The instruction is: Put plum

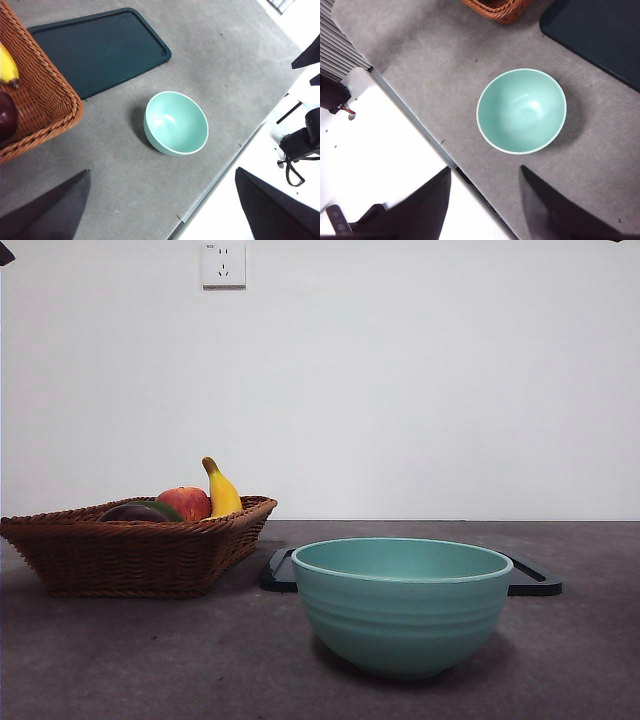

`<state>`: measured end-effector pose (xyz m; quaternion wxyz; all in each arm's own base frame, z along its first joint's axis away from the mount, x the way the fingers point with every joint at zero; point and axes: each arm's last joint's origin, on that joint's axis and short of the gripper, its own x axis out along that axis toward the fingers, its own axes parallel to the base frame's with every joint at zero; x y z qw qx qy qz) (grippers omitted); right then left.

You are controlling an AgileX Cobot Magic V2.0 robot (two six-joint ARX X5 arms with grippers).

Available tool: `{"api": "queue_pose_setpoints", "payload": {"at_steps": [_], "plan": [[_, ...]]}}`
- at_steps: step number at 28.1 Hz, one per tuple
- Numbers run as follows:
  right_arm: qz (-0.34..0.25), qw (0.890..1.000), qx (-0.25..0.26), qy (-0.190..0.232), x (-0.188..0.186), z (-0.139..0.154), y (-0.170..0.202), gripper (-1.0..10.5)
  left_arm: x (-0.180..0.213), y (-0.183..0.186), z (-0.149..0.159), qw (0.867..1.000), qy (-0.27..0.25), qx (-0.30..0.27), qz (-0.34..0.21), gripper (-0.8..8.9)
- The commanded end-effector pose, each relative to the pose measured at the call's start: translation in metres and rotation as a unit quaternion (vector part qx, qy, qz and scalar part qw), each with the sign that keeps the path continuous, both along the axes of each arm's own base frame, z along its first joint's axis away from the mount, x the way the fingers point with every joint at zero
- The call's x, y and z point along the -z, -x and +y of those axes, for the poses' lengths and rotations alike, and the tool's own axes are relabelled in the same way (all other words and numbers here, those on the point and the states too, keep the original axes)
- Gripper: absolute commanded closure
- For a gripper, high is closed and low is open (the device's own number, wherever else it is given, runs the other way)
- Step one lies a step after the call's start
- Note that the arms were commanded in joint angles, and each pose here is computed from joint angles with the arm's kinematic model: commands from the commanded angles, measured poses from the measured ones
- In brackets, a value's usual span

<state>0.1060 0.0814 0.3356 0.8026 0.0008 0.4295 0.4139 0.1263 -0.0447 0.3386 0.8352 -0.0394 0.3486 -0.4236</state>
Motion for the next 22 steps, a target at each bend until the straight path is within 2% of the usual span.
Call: {"api": "queue_pose_setpoints", "payload": {"at_steps": [1,7,9,13,14,22], "plan": [[-0.013,1.000,-0.009,-0.003,-0.0038,0.0018,-0.0010,7.3,-0.0059,-0.0002,-0.0006,1.000,0.002,0.006,-0.013,3.55],[-0.013,1.000,-0.009,-0.003,-0.0038,0.0017,-0.0010,7.3,-0.0056,0.0001,-0.0005,1.000,0.002,0.006,-0.010,3.72],[-0.013,1.000,-0.009,-0.003,-0.0037,0.0017,-0.0009,7.4,-0.0054,0.0003,-0.0005,1.000,0.001,0.006,-0.009,4.85],[-0.013,1.000,-0.010,-0.003,-0.0037,0.0017,-0.0009,9.4,-0.0052,0.0005,-0.0004,1.000,0.001,0.006,-0.007,7.62],[-0.015,1.000,-0.011,-0.002,-0.0037,0.0017,-0.0009,9.4,-0.0052,0.0005,-0.0004,1.000,0.001,0.006,-0.007,8.12],[-0.021,1.000,-0.015,-0.001,-0.0040,0.0018,-0.0010,9.4,-0.0051,0.0006,-0.0004,1.000,0.001,0.006,-0.006,8.07]]}}
